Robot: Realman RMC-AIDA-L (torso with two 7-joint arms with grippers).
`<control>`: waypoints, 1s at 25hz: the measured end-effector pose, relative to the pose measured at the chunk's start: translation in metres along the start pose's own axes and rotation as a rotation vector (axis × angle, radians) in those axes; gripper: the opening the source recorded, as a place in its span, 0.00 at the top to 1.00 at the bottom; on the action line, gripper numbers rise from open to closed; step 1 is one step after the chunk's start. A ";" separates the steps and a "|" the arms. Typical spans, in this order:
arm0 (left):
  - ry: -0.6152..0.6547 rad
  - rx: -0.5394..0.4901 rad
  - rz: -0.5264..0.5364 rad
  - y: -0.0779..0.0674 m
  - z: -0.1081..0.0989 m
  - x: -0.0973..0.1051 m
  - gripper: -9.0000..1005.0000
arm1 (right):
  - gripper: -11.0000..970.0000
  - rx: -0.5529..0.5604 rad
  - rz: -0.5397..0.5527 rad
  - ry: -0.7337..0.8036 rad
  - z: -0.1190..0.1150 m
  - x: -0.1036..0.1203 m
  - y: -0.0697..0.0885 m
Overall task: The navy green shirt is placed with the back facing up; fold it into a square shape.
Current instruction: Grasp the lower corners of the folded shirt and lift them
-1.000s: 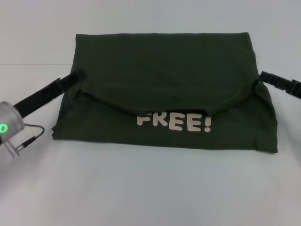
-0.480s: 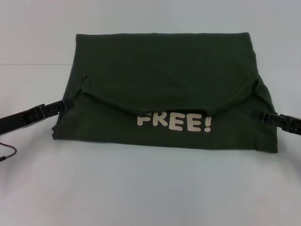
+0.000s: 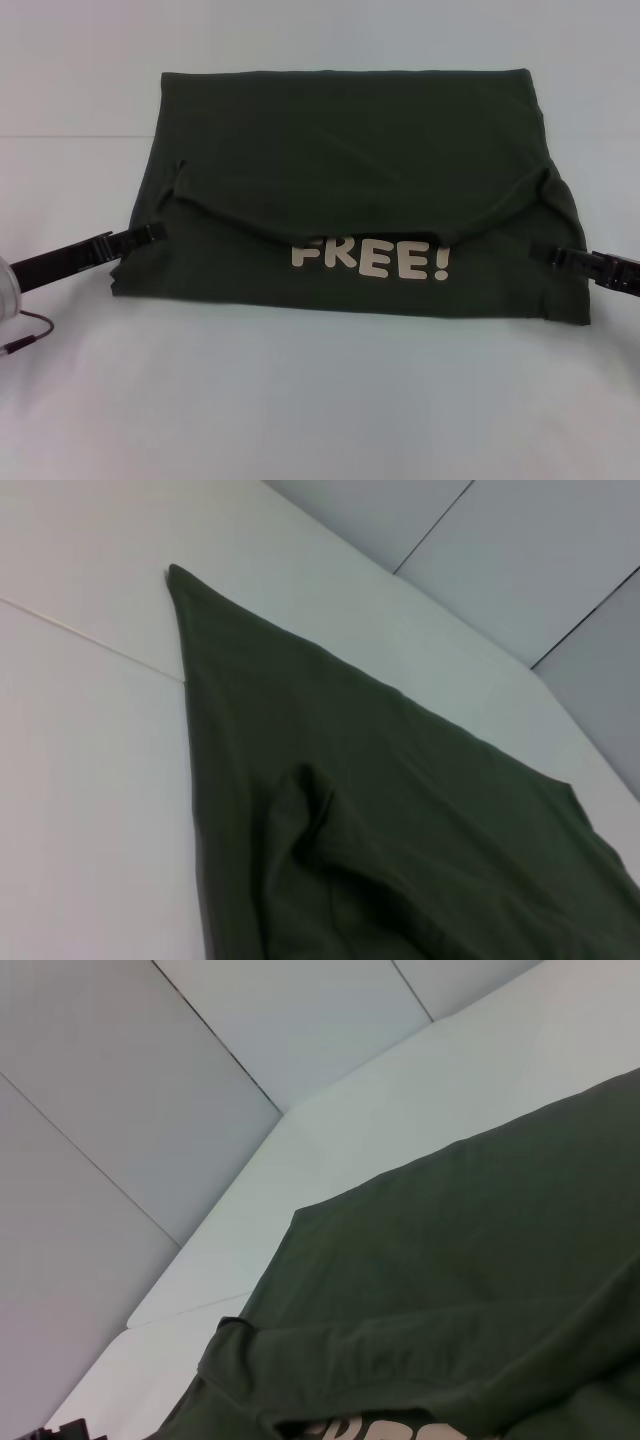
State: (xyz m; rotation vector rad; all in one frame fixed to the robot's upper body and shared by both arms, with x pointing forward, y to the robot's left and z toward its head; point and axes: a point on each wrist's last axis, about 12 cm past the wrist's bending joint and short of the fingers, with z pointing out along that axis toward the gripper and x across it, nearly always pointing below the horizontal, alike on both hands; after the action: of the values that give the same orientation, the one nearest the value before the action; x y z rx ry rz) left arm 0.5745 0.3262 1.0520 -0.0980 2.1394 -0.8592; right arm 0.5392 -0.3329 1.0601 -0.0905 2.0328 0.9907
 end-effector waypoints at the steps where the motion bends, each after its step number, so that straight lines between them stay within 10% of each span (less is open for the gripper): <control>1: 0.000 -0.005 0.002 0.000 0.002 0.001 0.12 | 0.02 0.001 0.000 0.000 0.000 0.000 0.000; 25: 0.042 -0.026 0.035 -0.005 0.013 0.010 0.12 | 0.03 -0.030 -0.041 0.070 0.011 0.003 0.007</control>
State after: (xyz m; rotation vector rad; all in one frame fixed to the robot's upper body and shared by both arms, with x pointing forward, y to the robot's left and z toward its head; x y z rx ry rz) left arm 0.5756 0.3117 1.0427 -0.0558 2.1859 -0.8200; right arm 0.5423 -0.3199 1.0588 -0.1842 2.0721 1.0051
